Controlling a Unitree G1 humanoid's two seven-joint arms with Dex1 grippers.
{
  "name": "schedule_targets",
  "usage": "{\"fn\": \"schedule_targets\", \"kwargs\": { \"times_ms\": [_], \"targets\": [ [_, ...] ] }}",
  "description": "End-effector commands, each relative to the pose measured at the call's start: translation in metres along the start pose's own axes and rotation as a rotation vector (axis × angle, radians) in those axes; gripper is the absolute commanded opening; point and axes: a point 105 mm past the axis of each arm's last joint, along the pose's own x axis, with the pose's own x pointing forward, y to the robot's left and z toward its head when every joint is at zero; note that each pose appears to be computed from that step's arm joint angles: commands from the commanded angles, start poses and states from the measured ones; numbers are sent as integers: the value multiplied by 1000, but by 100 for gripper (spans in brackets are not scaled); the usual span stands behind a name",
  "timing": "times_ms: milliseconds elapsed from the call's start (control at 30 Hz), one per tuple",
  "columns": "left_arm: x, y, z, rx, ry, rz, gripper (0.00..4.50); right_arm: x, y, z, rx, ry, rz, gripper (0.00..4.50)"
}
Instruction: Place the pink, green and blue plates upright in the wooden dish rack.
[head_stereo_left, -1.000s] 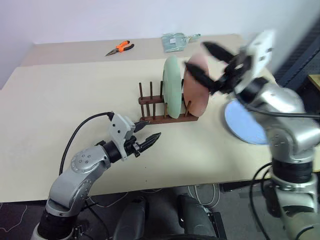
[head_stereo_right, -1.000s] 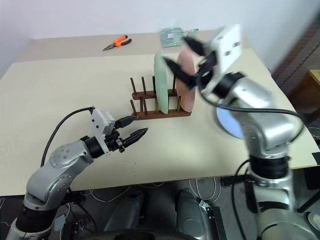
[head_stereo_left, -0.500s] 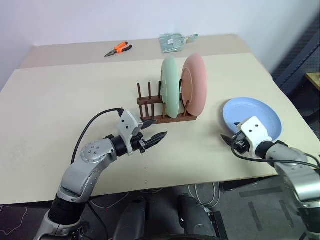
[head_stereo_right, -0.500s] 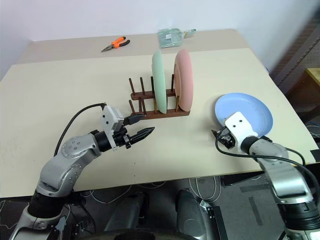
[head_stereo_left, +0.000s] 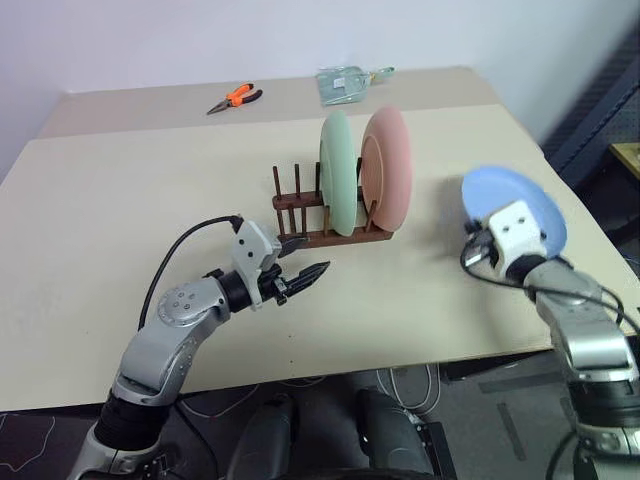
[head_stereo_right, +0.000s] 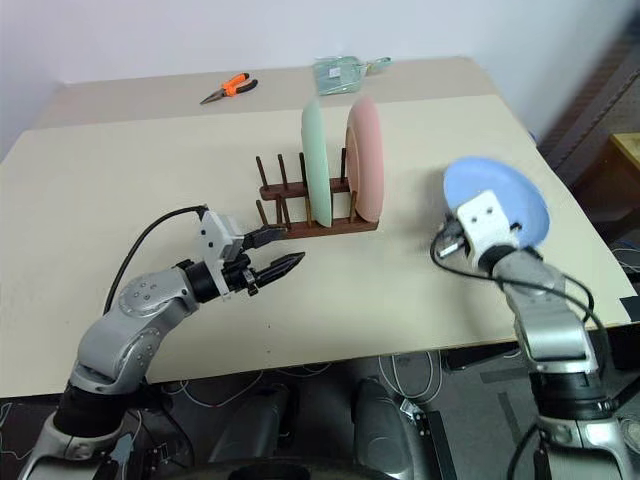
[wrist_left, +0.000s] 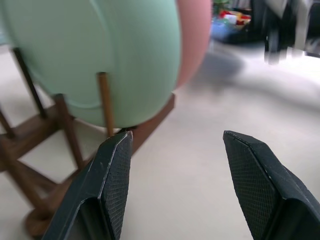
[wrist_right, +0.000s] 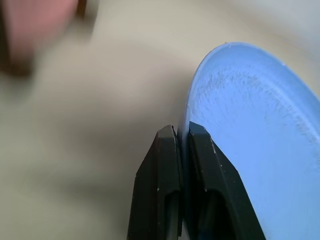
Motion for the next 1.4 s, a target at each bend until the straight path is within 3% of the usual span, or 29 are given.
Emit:
{"fn": "schedule_targets", "kwargs": {
  "times_ms": [33,133,267,400,467,667,1000,1233,1267,1300,1400],
  "targets": [
    [-11,27,1,73,-19,140,297,-21,-13,156,221,-598,47,3],
    [-21,41,-7,85,-9,212,297,-43,15,211,476,-808,319,3],
    [-43,54,-18,64,15,286,297,-60,47,253,802,-948,618,3],
    [-59,57,-24,61,35,321,297,-57,72,262,1137,-902,856,3],
    [-63,56,-25,59,40,333,297,-40,92,255,1276,-773,922,3],
    [-62,45,-22,50,26,332,297,8,145,223,1353,-418,847,3],
    [-54,29,-18,21,14,279,297,25,157,212,1344,-330,728,3],
    [-47,26,-16,18,8,254,297,54,168,189,1335,-163,595,3],
    [-46,26,-17,18,9,253,297,57,168,187,1333,-151,586,70],
    [-46,26,-17,17,9,253,297,59,168,186,1328,-147,573,100],
    [-46,24,-19,12,11,252,297,60,162,197,1246,-208,559,249]
  ]
}}
